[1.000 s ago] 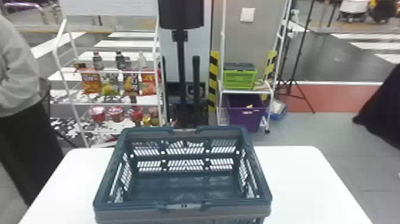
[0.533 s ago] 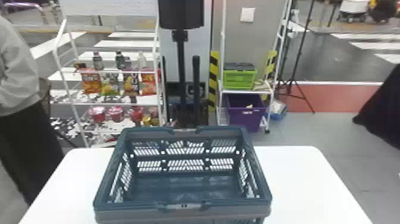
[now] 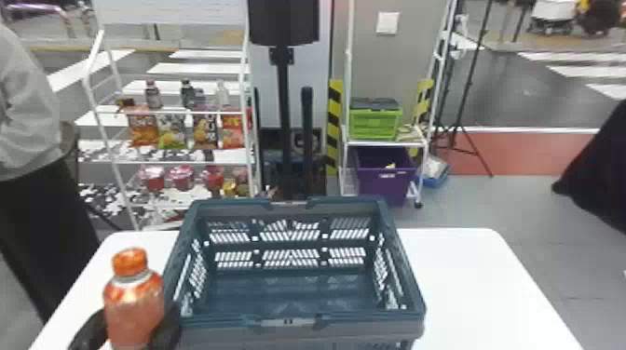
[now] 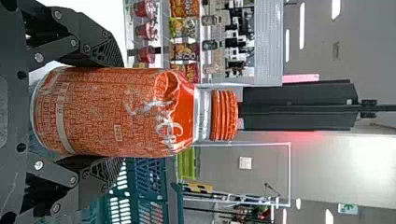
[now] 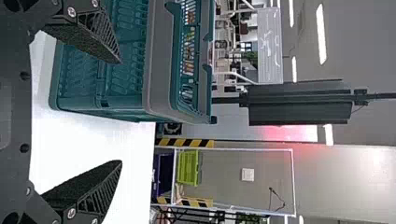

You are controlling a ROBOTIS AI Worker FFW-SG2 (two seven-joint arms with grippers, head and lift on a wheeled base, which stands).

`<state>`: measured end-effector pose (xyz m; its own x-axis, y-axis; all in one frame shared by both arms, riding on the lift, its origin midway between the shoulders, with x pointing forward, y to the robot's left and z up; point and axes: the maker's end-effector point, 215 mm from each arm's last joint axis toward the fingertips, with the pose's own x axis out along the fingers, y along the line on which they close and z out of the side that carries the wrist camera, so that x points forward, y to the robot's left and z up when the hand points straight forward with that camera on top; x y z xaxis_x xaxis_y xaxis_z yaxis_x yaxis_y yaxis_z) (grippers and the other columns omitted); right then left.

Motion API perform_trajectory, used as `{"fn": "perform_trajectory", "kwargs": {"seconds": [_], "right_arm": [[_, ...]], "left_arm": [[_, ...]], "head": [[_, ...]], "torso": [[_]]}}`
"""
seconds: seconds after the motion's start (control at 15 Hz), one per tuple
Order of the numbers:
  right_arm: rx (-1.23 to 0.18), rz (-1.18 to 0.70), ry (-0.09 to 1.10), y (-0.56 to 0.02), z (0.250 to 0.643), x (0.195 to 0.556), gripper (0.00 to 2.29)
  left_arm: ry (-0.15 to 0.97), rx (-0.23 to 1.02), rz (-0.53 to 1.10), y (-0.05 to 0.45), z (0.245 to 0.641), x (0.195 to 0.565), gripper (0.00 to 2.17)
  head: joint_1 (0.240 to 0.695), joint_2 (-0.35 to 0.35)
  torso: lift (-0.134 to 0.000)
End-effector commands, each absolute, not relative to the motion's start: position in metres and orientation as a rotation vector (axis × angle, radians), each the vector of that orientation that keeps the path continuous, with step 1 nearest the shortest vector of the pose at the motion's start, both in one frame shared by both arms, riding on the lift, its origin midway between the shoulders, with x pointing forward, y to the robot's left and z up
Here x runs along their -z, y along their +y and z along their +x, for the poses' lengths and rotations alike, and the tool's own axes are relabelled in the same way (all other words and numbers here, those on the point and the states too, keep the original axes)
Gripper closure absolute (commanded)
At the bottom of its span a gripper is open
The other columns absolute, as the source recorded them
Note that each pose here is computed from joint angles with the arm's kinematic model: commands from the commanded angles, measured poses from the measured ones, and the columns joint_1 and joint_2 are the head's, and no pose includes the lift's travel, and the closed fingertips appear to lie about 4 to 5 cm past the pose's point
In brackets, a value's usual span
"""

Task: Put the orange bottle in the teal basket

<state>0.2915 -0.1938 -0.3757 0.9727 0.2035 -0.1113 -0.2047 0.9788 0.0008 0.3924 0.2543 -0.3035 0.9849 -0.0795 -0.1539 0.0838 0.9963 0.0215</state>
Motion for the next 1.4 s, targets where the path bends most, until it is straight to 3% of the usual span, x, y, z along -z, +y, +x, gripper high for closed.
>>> {"fn": "perform_trajectory", "kwargs": {"seconds": [0.0,0.33,0.6,0.8,1.13,1.33], "right_arm": [[-0.194,-0.012,0.115,-0.194,0.291,0.377,0.13],[-0.176,-0.018,0.132,-0.191,0.295,0.384,0.13],[-0.150,-0.022,0.163,-0.192,0.297,0.395,0.13],[-0.126,-0.017,0.188,-0.199,0.294,0.408,0.13],[-0.105,-0.007,0.201,-0.201,0.289,0.420,0.13],[-0.101,-0.005,0.202,-0.200,0.292,0.424,0.13]], "left_arm": [[0.171,0.096,0.052,0.253,0.422,0.292,0.52],[0.284,0.294,0.169,0.231,0.487,0.305,0.52],[0.351,0.529,0.238,0.178,0.551,0.326,0.52],[0.490,0.712,0.258,0.144,0.583,0.360,0.52],[0.731,0.907,0.342,0.101,0.592,0.420,0.52],[0.724,0.957,0.436,0.084,0.599,0.442,0.52]], "head": [[0.499,0.000],[0.499,0.000],[0.499,0.000],[0.499,0.000],[0.499,0.000],[0.499,0.000]], "torso": [[0.000],[0.000],[0.000],[0.000],[0.000],[0.000]]}}
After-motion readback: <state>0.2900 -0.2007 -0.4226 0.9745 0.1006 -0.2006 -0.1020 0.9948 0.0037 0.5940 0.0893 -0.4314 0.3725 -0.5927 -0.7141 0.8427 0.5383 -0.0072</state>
